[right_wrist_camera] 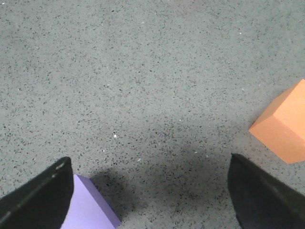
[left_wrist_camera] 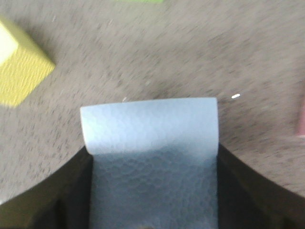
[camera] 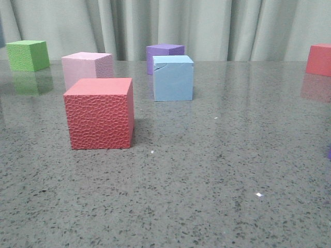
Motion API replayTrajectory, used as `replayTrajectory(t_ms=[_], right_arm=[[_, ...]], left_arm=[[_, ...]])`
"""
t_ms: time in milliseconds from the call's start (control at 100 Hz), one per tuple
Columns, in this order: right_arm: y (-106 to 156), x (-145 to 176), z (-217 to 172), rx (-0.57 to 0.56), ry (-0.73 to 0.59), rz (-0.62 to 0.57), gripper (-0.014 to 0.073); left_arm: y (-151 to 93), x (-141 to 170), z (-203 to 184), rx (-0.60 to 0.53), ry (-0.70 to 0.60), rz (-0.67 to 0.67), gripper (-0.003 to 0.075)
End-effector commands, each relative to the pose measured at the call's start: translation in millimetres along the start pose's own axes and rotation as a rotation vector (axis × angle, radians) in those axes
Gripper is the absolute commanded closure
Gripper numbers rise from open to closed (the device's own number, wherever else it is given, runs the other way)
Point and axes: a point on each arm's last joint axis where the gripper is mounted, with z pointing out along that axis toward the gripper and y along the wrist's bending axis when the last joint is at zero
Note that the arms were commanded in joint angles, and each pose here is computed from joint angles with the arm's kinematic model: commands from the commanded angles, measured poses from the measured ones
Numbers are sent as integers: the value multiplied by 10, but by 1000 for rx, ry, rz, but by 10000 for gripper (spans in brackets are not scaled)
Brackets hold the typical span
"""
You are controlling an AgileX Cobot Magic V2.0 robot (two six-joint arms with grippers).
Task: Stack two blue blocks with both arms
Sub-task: 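Lift the light-blue cube with the left gripper and carry it above the placed cube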
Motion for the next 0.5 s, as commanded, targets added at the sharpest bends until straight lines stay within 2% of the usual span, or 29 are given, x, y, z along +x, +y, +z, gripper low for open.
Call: replayTrajectory(t_ms=[0, 130, 270, 350, 490], right_arm=[[-16, -100, -85, -6, -92, -5, -51], [-16, -100, -85, -6, -92, -5, -51], [-16, -100, -85, -6, -92, -5, -51], [-14, -99, -85, -8, -91, -3, -51], [-11, -98, -85, -12, -90, 0, -51]], left_arm=[[-68, -168, -469, 37, -162, 36, 533], [-275, -281, -718, 82, -249, 105, 533], [-541, -349, -936, 140, -348, 244, 533], [-701, -369, -1026, 173, -408, 332, 532], [-920, -382, -1126, 217, -489, 411, 532]])
